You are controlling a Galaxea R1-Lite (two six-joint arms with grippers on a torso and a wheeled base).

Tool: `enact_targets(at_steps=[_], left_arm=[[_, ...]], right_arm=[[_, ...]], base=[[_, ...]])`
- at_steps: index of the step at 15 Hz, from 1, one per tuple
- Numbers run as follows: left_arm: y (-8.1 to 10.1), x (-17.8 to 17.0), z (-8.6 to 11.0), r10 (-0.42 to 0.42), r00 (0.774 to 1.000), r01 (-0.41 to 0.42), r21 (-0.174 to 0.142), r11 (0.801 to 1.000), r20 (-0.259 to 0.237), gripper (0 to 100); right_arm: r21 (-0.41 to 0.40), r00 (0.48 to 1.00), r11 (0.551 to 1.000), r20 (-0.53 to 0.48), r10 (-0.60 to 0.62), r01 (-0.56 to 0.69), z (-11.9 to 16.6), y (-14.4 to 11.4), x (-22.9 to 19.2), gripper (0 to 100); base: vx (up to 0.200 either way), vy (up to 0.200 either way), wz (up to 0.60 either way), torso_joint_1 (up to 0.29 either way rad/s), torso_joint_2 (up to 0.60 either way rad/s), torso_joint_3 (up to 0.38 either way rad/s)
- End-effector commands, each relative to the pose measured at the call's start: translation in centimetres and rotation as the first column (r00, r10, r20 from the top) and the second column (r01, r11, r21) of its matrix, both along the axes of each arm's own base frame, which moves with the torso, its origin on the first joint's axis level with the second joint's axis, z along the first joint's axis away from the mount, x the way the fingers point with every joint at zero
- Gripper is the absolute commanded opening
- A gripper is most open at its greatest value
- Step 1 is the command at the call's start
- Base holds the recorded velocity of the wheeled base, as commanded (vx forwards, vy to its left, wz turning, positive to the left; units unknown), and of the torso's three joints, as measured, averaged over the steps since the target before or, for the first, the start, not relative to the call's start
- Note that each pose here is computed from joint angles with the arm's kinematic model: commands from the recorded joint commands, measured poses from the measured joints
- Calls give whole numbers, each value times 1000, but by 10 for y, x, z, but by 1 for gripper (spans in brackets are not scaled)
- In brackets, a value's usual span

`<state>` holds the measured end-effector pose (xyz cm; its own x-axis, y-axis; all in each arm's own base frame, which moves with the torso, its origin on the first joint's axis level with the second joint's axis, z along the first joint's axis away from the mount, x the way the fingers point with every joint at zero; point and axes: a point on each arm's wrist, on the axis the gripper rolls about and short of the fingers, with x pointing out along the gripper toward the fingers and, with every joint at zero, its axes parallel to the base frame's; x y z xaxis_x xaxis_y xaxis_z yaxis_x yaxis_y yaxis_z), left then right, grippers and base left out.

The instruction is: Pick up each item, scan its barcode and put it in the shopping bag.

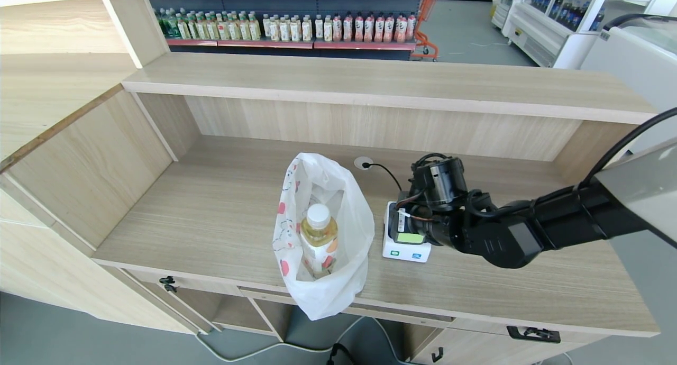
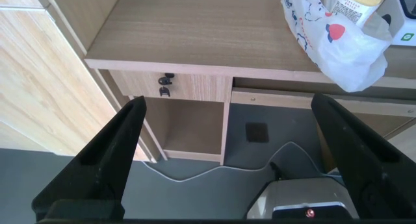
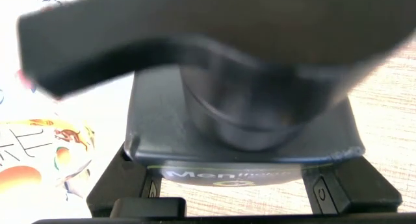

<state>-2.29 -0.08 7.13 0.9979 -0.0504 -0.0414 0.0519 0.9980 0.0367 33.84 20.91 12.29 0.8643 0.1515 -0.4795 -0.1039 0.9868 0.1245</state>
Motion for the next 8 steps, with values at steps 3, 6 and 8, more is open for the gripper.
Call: enact_targets(at_steps=[3,6,8], left_arm=[[0,0,0,0,1000,0,-2,1000,0,100],[0,0,0,0,1000,0,1,1000,0,100],[0,0,0,0,1000,0,3,1000,0,100]], right_arm=[[-6,1000,1000,-6,-4,4,-3,1,0,0],[20,999,1000,32,-8,7,6,0,0,0],[44,997,999,73,-14,11,19,-4,-4,0]], base=[[0,0,0,0,0,0],[0,0,0,0,0,0],[0,0,0,0,0,0]])
